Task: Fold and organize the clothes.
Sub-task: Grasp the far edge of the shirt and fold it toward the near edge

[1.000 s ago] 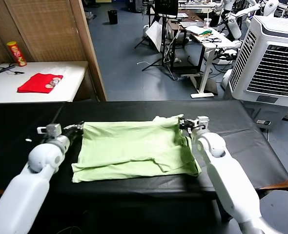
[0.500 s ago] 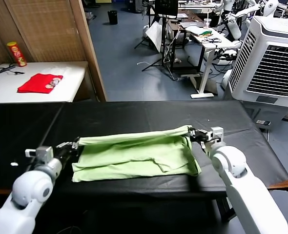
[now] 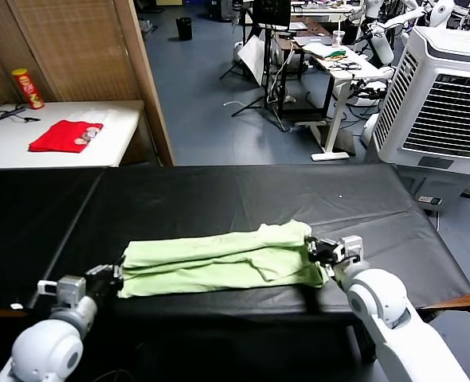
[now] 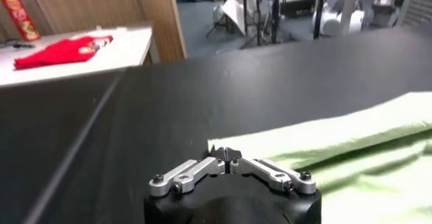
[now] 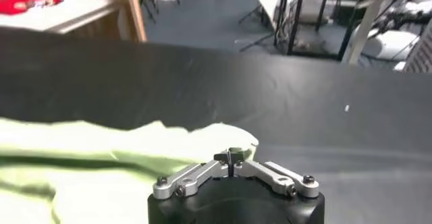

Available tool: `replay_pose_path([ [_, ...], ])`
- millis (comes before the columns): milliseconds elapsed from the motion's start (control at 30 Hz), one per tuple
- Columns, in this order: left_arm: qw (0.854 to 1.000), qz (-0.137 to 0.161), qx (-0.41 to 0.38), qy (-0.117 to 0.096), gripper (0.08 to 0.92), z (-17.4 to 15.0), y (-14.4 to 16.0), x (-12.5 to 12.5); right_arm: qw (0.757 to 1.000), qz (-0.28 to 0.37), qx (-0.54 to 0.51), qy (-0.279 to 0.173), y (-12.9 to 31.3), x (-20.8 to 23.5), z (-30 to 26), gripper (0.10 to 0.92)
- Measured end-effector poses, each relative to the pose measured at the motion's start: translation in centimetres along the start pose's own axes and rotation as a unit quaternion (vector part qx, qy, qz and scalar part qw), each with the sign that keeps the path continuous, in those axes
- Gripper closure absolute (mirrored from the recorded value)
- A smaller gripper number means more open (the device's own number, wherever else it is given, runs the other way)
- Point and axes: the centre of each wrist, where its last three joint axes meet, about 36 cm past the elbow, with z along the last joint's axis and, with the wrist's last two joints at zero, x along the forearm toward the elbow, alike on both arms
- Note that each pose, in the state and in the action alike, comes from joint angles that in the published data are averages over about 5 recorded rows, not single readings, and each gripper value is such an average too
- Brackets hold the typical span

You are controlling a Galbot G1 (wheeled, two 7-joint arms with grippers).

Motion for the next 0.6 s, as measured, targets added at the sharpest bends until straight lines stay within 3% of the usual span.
replay_pose_path([
  [133,1.0,0.001,0.0,0.008,0.744,0.2,-0.2,0.5,1.0,0.001,0.003,-0.006,-0.3,1.2,-0.2,0.674],
  [367,1.0,-0.006,0.007,0.005,0.349,-0.5,0.7,0.9,0.999,0.02,0.005,-0.036,-1.5,2.7,-1.9,0.306],
  [467,0.999,-0.01,0.034,-0.006,0.236,-0.9,1.2,0.3,0.998,0.041,0.009,-0.047,-1.7,2.0,-2.3,0.236],
  [600,0.997,-0.007,0.077,-0.028,0.204,-1.6,1.6,-1.5,0.996,0.056,0.011,-0.067,-1.8,-0.5,-2.5,0.225],
])
